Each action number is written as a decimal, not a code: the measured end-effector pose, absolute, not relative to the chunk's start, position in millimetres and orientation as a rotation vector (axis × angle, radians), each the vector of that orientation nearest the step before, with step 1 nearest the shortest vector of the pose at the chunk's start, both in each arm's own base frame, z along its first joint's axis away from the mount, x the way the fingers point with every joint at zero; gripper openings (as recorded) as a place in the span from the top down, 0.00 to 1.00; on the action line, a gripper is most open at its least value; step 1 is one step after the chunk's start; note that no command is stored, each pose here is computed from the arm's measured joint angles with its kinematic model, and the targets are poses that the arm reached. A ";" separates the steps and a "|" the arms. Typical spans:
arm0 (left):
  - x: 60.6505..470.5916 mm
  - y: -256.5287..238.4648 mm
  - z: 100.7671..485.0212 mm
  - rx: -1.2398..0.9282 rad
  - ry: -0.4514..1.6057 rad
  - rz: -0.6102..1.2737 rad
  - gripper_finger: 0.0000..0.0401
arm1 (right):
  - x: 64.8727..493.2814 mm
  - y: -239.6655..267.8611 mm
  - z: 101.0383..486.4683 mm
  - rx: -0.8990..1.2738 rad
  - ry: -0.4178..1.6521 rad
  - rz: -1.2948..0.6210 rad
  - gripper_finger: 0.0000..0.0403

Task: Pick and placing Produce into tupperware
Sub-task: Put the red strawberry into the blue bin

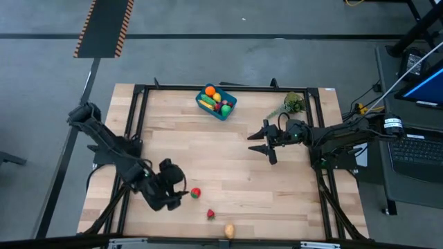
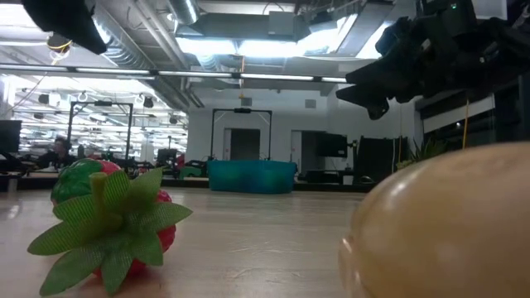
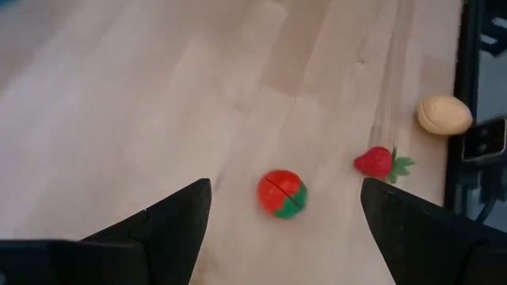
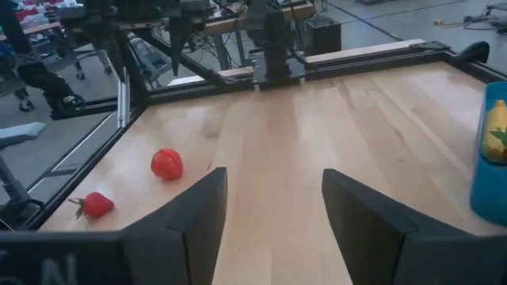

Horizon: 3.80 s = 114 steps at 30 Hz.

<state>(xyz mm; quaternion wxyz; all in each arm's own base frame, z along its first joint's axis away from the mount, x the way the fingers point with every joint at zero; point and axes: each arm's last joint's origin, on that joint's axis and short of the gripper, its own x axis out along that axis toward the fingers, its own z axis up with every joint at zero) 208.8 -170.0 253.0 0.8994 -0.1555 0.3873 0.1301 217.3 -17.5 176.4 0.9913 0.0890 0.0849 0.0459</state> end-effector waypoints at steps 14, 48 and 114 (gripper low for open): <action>254.0 -186.9 221.2 -0.566 1.170 0.433 0.21 | 217.4 0.0 173.0 0.176 0.213 0.168 0.48; 287.8 -178.6 204.2 -0.850 1.152 0.621 0.21 | 212.6 44.5 172.0 0.155 0.242 0.371 0.48; 308.9 -173.9 151.1 -0.847 1.220 0.764 0.52 | 211.4 46.9 168.7 0.181 0.283 0.374 0.48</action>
